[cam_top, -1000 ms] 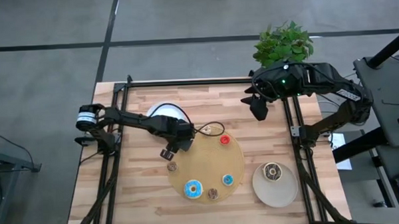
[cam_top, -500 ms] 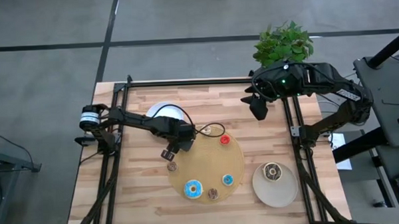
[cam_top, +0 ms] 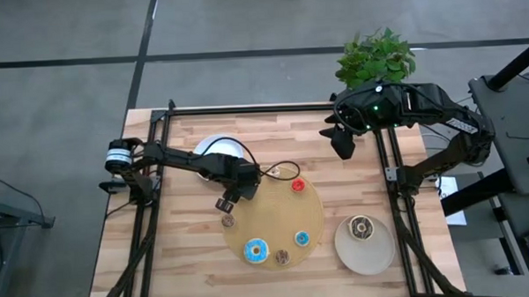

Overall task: Pick & Place donuts
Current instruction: Put the large pink donut into the gray plate

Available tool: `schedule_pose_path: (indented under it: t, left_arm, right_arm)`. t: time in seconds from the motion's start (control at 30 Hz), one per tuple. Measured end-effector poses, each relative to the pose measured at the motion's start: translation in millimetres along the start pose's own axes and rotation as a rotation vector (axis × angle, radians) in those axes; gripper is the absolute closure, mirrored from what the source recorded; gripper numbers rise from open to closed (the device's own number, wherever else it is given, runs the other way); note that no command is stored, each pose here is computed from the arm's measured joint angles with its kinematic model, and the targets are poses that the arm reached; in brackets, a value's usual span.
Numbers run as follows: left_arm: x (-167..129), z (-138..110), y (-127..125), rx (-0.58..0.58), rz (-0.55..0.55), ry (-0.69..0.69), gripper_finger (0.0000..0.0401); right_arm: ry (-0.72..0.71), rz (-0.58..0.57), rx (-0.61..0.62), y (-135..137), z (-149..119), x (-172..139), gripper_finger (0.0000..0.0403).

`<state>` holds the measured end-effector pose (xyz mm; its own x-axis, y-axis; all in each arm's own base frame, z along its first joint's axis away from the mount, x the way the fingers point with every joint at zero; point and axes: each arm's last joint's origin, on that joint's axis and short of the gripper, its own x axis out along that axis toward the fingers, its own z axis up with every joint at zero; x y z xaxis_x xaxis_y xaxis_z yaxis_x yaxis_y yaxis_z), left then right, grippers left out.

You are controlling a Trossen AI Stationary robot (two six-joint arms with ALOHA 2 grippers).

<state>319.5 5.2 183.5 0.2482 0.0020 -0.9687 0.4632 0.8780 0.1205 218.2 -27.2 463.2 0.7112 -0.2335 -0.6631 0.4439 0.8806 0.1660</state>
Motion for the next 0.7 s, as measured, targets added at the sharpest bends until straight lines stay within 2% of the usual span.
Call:
schedule_pose_path:
  t: [0.7]
  left_arm:
    - [8.3, -6.2, -3.6, 0.003, -0.023, 0.011, 0.0273]
  right_arm:
    - [0.001, 0.0, -0.001, -0.1, -0.2, 0.0, 0.0209]
